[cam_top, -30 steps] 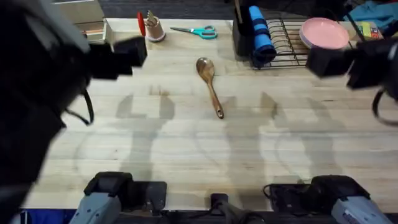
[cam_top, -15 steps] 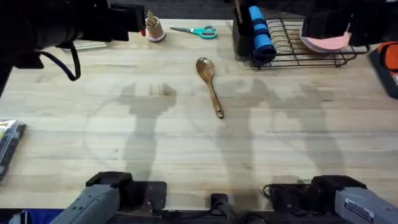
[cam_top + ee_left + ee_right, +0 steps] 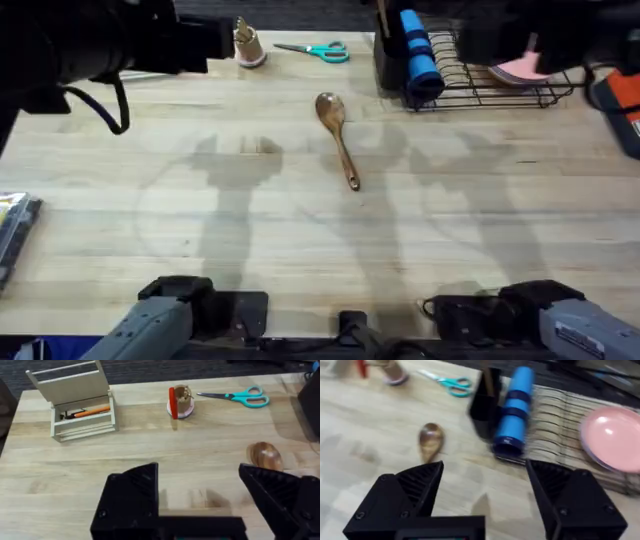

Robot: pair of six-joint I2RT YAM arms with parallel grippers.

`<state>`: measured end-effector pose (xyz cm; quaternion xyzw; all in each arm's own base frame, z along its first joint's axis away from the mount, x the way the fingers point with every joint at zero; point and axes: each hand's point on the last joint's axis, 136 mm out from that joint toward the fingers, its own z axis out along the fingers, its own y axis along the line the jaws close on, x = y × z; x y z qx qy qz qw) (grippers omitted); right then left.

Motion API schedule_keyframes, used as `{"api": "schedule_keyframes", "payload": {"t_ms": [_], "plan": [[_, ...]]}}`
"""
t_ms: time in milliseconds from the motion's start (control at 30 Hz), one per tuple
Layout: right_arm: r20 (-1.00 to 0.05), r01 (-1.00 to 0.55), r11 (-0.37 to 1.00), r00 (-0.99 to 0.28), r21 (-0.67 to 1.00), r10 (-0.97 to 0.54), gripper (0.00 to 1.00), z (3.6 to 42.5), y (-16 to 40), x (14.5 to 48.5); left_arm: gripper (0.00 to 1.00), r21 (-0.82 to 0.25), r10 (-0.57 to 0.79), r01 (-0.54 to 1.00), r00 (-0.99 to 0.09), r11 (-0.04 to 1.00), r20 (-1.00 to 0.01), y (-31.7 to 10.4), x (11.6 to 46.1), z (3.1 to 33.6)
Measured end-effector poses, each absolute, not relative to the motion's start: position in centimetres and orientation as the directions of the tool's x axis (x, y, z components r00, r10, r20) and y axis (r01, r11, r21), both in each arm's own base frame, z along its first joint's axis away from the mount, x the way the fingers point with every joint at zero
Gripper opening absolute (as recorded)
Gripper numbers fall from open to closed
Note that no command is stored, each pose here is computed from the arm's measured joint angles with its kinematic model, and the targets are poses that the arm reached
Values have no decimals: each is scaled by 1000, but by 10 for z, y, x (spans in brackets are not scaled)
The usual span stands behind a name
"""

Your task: Pick up the spoon on the table one by one and put them onto the rack

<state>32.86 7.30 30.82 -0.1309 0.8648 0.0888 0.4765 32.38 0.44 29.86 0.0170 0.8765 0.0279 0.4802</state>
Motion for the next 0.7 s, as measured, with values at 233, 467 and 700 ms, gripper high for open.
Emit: {"api": "schedule_keyframes", "payload": {"t_ms": [233,467,700], "plan": [[-816,-484,874,-522,44,-249,992,282,143,337,993,72,57,-2,-597,997,-800,7,318,283],[-742,-593,803,-567,66,-358,992,240,195,330,993,76,57,-1,-643,997,-764,7,317,269],[-720,-656,752,-555,72,-415,992,228,223,316,993,77,57,-3,-647,997,-761,8,317,268]]}}
